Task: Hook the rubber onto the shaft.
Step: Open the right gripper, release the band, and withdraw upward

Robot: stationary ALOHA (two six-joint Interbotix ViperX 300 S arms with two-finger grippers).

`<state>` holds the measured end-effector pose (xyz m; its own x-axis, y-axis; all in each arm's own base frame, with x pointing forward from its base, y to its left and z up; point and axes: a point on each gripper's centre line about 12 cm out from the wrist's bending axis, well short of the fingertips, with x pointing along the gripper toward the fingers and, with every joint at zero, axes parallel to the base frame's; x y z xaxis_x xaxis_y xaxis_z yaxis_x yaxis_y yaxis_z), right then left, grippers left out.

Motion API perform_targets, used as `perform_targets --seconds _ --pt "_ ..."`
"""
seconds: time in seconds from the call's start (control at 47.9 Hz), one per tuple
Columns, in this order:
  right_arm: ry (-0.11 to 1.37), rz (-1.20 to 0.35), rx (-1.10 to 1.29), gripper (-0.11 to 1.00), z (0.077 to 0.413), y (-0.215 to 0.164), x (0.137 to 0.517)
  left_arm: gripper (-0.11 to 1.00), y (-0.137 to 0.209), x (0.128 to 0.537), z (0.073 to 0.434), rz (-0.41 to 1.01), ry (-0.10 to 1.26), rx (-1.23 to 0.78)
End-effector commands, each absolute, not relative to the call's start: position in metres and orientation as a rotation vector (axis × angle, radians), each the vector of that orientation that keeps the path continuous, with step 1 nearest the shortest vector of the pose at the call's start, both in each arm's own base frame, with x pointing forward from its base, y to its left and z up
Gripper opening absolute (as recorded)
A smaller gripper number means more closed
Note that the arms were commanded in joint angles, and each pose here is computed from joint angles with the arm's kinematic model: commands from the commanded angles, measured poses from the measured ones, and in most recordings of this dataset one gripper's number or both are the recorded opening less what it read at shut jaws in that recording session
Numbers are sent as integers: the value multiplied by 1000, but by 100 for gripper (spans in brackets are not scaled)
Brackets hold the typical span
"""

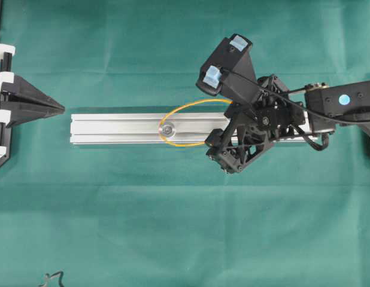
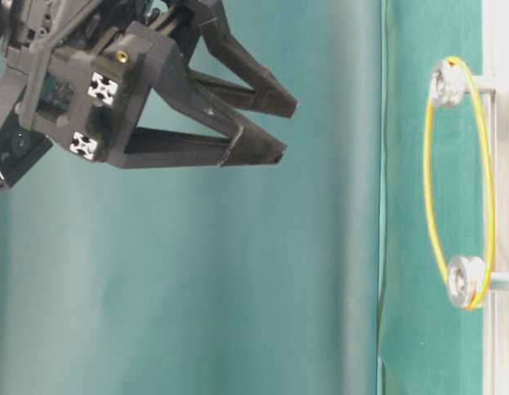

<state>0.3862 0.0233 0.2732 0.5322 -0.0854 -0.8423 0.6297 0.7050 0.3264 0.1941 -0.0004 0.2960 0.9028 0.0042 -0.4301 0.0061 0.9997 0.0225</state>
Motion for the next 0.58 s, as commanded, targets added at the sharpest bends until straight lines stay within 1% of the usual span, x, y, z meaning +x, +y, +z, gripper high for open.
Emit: perform_targets --seconds 0.0,0.188,0.564 --pt "878 -440 668 90 290 23 384 0 -1 197 309 -2 411 27" --pt "895 -394 576 89 290 23 384 0 -1 197 309 -2 411 28" --pt "952 -222 230 89 288 23 382 0 -1 197 309 -2 411 28"
